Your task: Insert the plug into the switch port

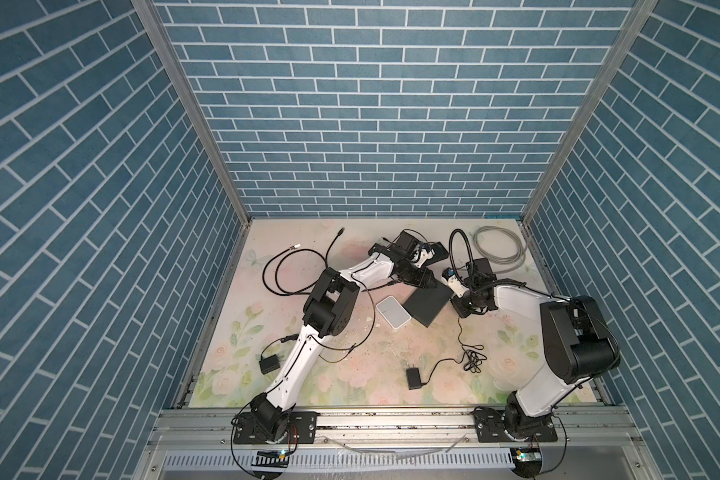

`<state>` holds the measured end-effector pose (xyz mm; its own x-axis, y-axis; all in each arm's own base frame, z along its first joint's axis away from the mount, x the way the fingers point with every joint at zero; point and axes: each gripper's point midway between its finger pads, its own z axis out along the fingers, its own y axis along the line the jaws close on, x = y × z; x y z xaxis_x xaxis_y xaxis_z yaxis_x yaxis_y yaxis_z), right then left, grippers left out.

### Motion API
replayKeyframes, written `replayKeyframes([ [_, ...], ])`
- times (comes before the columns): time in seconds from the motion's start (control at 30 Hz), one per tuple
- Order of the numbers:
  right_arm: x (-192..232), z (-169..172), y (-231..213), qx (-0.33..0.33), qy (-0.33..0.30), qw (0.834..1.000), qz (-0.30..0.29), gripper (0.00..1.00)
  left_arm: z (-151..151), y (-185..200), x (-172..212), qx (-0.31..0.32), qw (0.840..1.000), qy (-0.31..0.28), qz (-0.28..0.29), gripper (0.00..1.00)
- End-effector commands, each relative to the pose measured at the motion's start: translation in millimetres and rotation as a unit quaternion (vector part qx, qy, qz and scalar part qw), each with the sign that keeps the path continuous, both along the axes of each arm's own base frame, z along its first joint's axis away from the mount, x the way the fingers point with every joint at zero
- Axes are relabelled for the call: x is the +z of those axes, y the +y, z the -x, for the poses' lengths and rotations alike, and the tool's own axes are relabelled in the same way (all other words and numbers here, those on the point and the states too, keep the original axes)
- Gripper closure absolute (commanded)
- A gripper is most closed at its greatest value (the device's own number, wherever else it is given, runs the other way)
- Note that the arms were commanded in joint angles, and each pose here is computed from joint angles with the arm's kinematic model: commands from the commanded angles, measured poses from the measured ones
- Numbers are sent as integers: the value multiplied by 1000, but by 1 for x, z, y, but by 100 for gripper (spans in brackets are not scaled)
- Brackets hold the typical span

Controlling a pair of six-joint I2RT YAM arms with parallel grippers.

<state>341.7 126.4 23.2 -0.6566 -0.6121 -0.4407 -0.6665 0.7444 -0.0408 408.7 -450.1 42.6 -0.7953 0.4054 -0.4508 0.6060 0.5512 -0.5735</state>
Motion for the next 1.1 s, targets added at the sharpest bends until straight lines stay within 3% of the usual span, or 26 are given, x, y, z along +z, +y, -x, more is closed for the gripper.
replayKeyframes([
  [0.0,13,-6,23,52,-43,997,-30,100,40,-9,-17,-45,998,38,-33,41],
  [0.1,17,16,21,85,-21,996,-30,100,24,3,-13,-25,998,19,-51,40],
  [0.27,25,21,6,78,-18,996,-24,100,8,9,-3,-13,999,4,-46,38],
  [0.6,11,10,4,65,-18,998,-19,100,14,-8,-13,-22,999,8,-46,34],
  [0.83,2,14,1,57,-8,998,-13,100,2,5,-33,22,993,-22,-117,32],
  [1.07,6,19,0,51,11,998,-19,100,10,30,-60,39,967,-71,-243,37],
])
